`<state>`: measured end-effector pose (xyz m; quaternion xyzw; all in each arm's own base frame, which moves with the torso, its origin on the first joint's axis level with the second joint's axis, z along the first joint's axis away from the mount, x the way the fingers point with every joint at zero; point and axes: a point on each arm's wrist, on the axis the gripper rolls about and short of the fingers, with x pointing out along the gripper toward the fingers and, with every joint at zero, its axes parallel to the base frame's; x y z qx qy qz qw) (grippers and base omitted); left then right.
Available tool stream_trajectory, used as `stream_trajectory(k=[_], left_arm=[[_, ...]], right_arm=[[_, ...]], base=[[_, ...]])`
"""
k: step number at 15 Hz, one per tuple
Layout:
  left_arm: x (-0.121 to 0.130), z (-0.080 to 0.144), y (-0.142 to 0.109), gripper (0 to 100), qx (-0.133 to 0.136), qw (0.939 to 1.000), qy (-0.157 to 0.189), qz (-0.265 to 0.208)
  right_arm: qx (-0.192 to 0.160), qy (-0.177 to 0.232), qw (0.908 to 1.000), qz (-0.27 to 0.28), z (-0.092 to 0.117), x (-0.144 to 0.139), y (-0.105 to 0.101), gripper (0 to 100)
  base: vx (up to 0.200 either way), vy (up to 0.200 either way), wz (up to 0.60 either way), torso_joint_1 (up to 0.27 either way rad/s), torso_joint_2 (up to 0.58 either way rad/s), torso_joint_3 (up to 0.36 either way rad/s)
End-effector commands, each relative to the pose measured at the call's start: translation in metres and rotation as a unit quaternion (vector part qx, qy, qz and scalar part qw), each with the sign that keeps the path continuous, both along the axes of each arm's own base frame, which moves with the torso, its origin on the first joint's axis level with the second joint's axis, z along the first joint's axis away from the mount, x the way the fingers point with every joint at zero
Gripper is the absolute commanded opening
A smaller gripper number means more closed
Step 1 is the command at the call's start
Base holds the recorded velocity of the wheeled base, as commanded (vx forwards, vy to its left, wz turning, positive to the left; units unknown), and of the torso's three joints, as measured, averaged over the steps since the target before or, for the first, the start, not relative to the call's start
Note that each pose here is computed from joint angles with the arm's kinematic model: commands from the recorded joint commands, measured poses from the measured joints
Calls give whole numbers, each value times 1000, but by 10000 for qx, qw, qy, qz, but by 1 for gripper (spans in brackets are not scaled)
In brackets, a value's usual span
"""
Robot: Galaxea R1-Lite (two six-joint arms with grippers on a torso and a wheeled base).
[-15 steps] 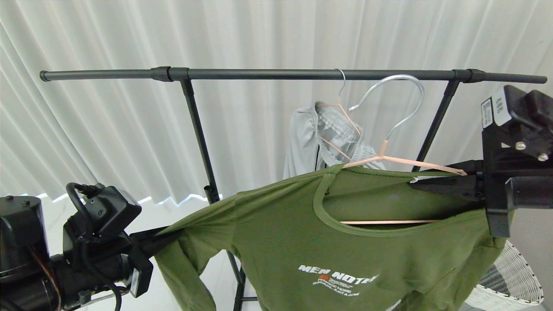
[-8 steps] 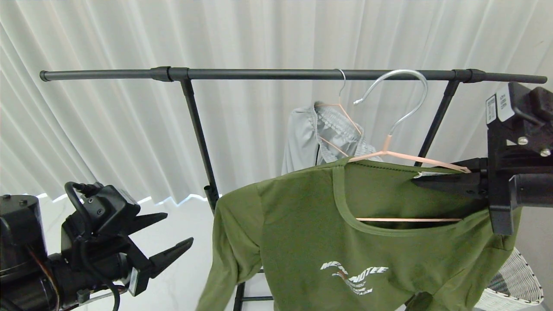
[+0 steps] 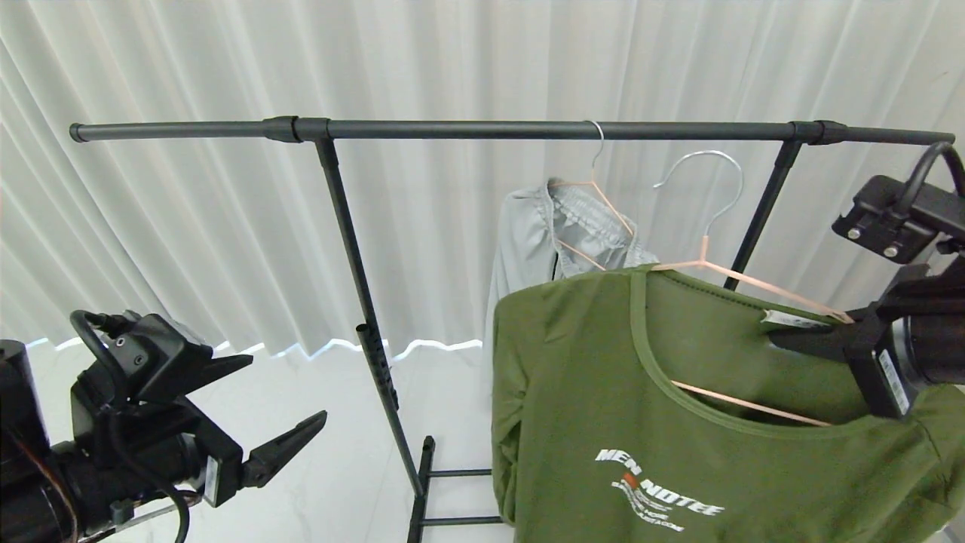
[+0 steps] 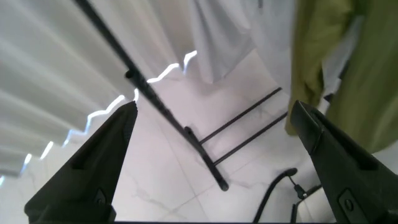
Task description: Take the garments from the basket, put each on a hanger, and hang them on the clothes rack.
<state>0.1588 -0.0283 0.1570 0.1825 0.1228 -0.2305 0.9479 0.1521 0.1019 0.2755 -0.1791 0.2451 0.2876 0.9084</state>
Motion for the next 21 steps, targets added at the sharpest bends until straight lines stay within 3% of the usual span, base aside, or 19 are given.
stream_trajectory(k=[1,4,7,14,21], left_arm=[[1,0,6,100,-31,9998,10,196],[1,0,8,100,-24,9996,1,286],[1,-1,8,100,-27,9996,34,289],[2,-2,7,100,-3,9997,56,251],[4,-2,7,100,15,9997,56,236]], right_arm=[[97,132,9994,-308,1,-12,-9,0],[45,308,9939,-1056,-5,-22,-28,0],[-5,376,9886,-1455,-17,-34,-47,0],[-19,430,9819,-1843,-32,-50,-65,0],[73,308,9756,-2173,-28,-51,-73,0]], base=[[0,0,0,0,0,0],[0,0,0,0,0,0],[0,0,0,0,0,0],[0,-200,0,2,3,4],[0,0,0,0,0,0]])
